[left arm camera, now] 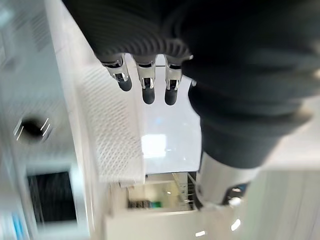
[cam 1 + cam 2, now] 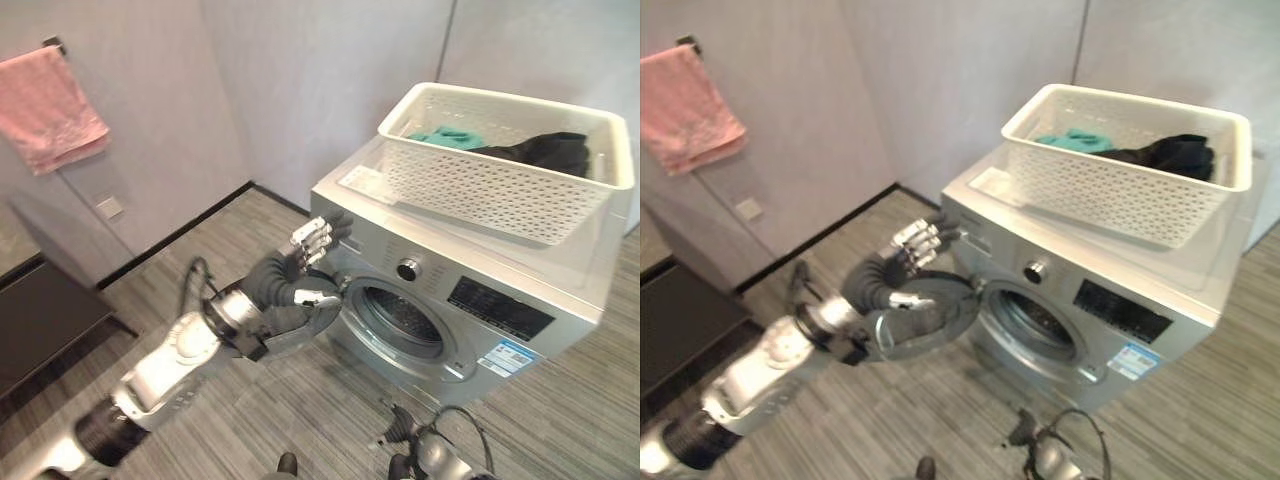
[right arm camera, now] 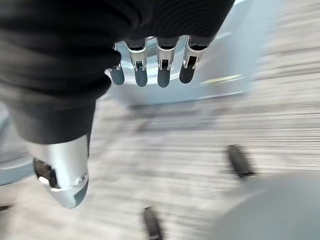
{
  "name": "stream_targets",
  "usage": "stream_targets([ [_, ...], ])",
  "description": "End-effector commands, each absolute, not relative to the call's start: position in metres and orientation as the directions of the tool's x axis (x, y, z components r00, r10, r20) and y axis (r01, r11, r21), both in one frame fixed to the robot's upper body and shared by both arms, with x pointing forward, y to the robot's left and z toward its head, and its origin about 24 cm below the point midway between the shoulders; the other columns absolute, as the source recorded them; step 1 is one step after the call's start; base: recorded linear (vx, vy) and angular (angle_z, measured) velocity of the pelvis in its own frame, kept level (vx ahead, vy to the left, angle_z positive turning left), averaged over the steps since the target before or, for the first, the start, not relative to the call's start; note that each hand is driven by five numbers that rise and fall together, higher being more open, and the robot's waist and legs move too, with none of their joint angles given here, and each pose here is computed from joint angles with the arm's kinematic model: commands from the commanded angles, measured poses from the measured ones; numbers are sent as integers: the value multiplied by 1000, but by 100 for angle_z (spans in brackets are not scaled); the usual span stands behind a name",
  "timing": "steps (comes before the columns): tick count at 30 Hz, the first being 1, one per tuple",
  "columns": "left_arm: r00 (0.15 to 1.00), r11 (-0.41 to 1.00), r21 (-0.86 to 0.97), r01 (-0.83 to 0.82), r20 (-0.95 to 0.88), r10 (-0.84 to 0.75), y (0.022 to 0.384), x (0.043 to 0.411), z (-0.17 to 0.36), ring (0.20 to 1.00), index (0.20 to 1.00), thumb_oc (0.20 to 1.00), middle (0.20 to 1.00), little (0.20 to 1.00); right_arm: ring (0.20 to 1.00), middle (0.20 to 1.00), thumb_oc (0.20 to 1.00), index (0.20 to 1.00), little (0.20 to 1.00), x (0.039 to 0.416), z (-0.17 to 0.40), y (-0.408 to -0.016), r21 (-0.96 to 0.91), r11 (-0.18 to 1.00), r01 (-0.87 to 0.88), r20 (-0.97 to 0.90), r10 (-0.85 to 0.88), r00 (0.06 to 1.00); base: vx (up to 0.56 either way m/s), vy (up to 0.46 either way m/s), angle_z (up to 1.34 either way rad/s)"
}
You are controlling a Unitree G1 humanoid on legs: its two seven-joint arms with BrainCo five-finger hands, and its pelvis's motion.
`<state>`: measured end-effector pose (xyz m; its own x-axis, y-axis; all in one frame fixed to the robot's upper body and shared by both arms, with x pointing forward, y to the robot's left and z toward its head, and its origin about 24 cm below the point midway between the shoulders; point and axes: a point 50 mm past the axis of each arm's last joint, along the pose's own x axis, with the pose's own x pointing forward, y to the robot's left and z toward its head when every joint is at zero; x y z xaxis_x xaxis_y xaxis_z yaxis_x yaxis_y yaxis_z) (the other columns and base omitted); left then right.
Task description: Grab the laundry basket,head to the washer,open it,put in the laundry and shut it.
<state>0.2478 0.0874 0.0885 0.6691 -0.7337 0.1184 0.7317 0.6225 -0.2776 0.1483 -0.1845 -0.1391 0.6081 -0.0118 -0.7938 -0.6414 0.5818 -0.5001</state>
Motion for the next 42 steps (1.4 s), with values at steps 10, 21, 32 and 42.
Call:
stream_targets([
  [10, 588, 545, 252, 799, -517, -623, 136, 263, -14, 1000, 1000, 1000, 1000, 1000, 1000, 1000, 1000, 1000, 1000, 172, -124, -223, -560, 586, -585, -762, -87, 642, 5, 32, -17],
  [21, 865, 21, 887, 461, -455, 210, 260, 327, -7, 1000, 1000, 1000, 1000, 1000, 1000, 1000, 1000, 1000, 1000, 215, -99, -211, -664, 529, -529, -641, -37, 767, -103, 21, -11],
  [32, 923, 71, 997, 13, -39, 383, 296, 371, 97, 1000, 1000, 1000, 1000, 1000, 1000, 1000, 1000, 1000, 1000, 177, -129, -225, -600, 451, -661, -775, -124, 619, -50, -7, -5],
  [42, 888, 457, 884, -96, -132, 441, 287, 363, 68, 1000, 1000, 1000, 1000, 1000, 1000, 1000, 1000, 1000, 1000, 144, -142, -251, -527, 683, -505, -832, -293, 471, -4, 11, 0],
])
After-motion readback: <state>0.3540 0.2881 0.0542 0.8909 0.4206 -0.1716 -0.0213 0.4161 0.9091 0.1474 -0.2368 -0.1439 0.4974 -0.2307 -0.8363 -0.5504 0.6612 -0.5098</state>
